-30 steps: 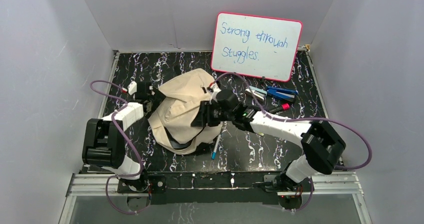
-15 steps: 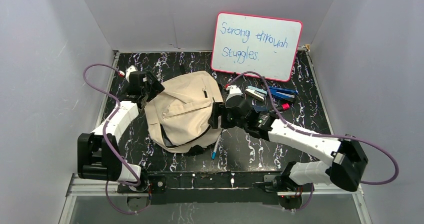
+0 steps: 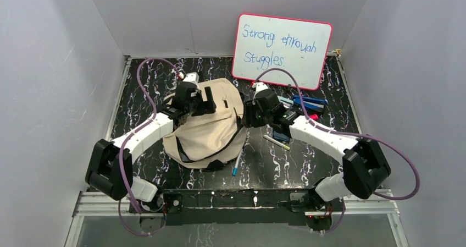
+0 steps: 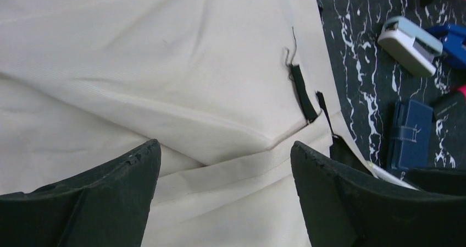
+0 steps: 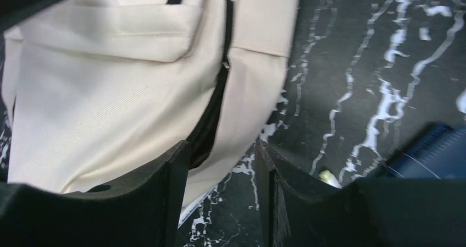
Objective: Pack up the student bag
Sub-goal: Adjust the student bag at the center of the board.
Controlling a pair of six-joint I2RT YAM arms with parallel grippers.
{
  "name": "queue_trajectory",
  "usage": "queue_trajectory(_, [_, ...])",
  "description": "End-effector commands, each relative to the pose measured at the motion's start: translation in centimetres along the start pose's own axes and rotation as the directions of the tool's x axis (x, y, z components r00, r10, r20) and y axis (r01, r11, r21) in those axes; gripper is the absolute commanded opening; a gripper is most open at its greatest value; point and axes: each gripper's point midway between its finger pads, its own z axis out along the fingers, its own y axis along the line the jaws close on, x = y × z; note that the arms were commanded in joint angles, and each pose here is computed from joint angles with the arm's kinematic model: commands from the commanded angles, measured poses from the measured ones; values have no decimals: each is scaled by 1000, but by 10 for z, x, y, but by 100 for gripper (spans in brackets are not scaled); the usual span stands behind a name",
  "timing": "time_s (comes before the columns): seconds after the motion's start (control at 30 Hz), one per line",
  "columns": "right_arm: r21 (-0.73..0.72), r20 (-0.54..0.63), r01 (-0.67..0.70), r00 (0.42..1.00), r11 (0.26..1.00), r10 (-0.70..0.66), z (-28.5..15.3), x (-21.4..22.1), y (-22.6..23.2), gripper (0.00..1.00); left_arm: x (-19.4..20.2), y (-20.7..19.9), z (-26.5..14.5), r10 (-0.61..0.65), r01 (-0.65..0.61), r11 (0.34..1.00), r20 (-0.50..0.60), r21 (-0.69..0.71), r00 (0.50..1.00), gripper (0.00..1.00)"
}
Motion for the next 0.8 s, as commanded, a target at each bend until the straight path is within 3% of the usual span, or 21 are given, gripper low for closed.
queue_trajectory(0.0, [-226, -25, 48, 998, 973, -55, 4, -2, 41, 54, 21, -5, 1, 34, -34, 999, -36, 9, 999, 84])
queue_trajectory(0.23, [-117, -193, -19, 981, 993, -4, -6, 63, 10, 50, 35, 0, -6, 34, -33, 999, -54, 14, 998, 84])
queue_trajectory(0.5, [68, -269, -13, 963, 998, 31, -29, 86, -25, 44, 37, -13, -27, 63, -59, 995, -55, 77, 996, 84])
queue_trajectory(0.63, [-46, -135, 4, 991, 999, -10, -41, 57, -6, 45, 32, -30, -57, 113, -108, 981, -23, 161, 993, 82])
queue_trajectory(0.77, [-309, 73, 158, 987, 938, -142, -66, 25, 36, 60, 31, -48, -98, 162, -159, 944, 16, 290, 987, 79])
